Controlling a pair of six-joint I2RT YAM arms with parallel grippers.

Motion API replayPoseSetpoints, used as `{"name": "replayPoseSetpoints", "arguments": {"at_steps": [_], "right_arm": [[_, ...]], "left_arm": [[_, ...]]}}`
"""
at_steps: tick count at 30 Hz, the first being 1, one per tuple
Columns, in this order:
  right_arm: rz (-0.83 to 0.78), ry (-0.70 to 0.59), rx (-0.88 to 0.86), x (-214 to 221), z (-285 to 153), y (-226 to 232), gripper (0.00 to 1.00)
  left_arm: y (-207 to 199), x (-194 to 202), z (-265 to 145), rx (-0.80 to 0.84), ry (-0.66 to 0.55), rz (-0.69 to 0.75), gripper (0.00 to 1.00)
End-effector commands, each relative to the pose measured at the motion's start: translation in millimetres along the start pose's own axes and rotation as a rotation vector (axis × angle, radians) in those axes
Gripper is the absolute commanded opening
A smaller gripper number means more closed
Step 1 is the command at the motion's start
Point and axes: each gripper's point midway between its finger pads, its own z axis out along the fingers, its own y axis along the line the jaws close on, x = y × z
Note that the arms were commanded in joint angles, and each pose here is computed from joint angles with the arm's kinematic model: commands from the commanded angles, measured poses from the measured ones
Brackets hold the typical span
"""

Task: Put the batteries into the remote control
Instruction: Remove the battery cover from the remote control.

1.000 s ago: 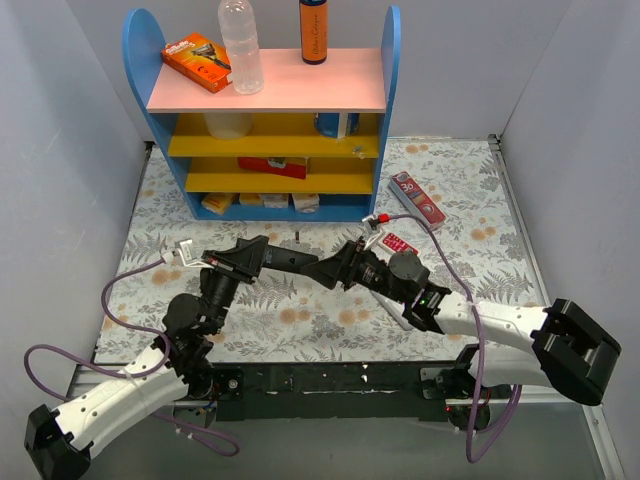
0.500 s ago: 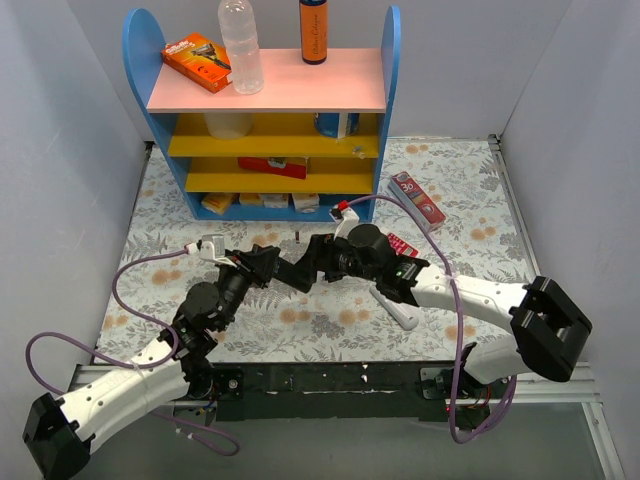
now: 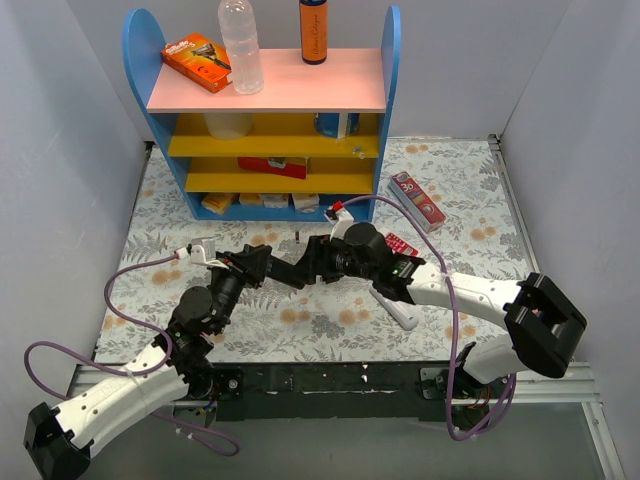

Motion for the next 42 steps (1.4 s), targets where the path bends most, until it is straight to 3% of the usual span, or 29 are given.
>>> {"name": "replayPoseSetpoints", "arguments": {"at_steps": [1, 8, 25, 33, 35, 42], "right_arm": [[-0.003, 0.024, 0.023, 8, 7, -9, 0.73], [0.001, 0.018, 0.029, 7, 10, -10, 0.7], [0.045, -0.118, -0.092, -19, -3, 17, 0.73], [0.052, -0.062, -0.052, -8, 5, 7, 0.71], [0.051, -0.046, -0.034, -4, 7, 2, 0.66], [0.042, 0.035, 0.011, 16, 17, -14, 0.63]], "left_arm": [[-19, -24, 0, 0.062, -0.075, -0.073, 0.0], [-32, -20, 0, 0.13, -0.054, -0.075, 0.0], [-21, -11, 3, 0.069, -0.026, -0.064, 0.0], [-20, -16, 2, 0.061, -0.045, -0.077, 0.0], [-18, -16, 2, 0.055, -0.05, -0.083, 0.0], [-12, -19, 4, 0.034, -0.085, -0.1, 0.0]]}}
